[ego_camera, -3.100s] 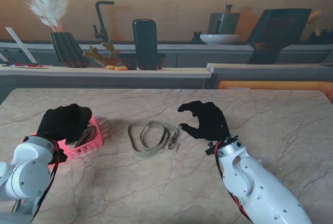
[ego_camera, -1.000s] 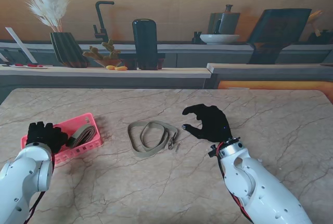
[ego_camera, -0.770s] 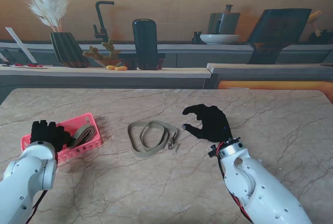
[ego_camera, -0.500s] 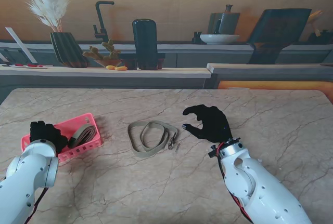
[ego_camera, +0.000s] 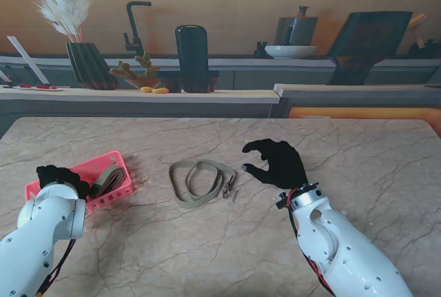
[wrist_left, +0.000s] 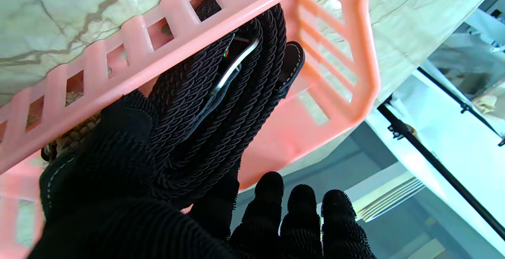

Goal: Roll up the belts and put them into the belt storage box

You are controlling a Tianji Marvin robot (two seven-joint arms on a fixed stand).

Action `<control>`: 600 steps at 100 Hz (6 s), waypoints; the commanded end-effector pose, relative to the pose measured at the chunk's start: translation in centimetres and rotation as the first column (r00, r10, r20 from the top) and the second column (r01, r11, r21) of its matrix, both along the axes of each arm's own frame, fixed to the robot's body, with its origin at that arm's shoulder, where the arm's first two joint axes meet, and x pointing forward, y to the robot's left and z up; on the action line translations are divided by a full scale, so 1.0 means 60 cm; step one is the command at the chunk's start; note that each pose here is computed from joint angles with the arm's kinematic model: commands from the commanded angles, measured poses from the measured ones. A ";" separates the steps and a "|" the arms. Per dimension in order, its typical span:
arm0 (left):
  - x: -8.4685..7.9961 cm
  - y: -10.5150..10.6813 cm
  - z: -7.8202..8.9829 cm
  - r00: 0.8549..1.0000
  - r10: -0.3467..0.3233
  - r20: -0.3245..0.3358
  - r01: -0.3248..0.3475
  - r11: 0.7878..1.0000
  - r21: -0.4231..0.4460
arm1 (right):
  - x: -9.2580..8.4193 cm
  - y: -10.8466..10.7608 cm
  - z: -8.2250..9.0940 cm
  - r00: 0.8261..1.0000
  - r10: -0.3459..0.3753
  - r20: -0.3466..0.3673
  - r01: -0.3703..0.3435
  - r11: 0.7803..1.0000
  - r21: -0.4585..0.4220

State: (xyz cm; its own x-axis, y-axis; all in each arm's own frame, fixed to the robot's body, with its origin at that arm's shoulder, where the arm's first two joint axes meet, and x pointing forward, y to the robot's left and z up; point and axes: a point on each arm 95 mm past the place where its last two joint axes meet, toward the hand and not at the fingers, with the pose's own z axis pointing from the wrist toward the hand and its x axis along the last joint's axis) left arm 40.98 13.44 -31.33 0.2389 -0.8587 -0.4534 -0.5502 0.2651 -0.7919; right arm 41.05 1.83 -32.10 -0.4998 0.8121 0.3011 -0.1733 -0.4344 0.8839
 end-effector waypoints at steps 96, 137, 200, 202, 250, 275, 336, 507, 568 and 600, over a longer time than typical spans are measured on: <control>-0.011 -0.034 0.006 0.969 -0.207 0.135 0.195 0.976 0.099 | -0.002 0.001 -0.002 1.000 -0.006 0.006 0.006 1.000 0.023; 0.005 -0.025 -0.021 0.979 -0.174 0.110 0.164 0.982 0.095 | -0.002 0.000 -0.004 1.000 -0.004 -0.001 0.004 1.000 0.025; -0.041 -0.099 0.030 0.847 -0.299 0.440 0.385 0.915 -0.120 | -0.006 -0.006 -0.004 1.000 -0.014 0.010 0.014 1.000 0.019; -0.043 -0.103 0.030 0.840 -0.296 0.454 0.401 0.903 -0.153 | -0.006 -0.006 -0.004 1.000 -0.014 0.010 0.013 1.000 0.019; -0.069 -0.259 0.020 0.836 -0.016 0.549 0.536 0.237 -0.810 | -0.018 -0.006 -0.003 0.994 0.057 -0.089 -0.050 0.996 0.072; -0.085 -0.303 0.012 0.874 0.036 0.484 0.484 0.012 -0.875 | -0.018 -0.003 -0.005 0.981 0.117 -0.155 -0.113 0.993 0.035; -0.075 -0.296 0.012 0.872 0.079 0.483 0.481 0.044 -0.875 | 0.082 0.013 0.008 0.947 0.138 -0.291 -0.259 0.863 -0.434; -0.068 -0.294 0.009 0.883 0.145 0.446 0.448 0.023 -0.894 | 0.197 0.119 -0.112 0.899 0.119 -0.422 -0.307 0.858 -0.412; -0.068 -0.293 0.007 0.883 0.152 0.445 0.448 0.019 -0.894 | 0.194 0.089 -0.079 0.950 0.065 -0.306 -0.215 0.845 -0.490; -0.067 -0.302 0.003 0.893 0.116 0.435 0.437 0.008 -0.899 | 0.177 0.038 -0.015 0.990 0.053 -0.132 -0.117 0.824 -0.554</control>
State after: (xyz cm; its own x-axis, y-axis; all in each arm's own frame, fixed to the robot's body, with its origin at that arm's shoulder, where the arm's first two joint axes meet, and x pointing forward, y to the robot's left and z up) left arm 37.10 -4.35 -30.88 -0.1141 -0.4298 0.8957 -0.2729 -0.8533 -0.4443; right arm 51.76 4.97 -33.54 -0.5679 0.8140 -0.1222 -0.0237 0.1323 0.9909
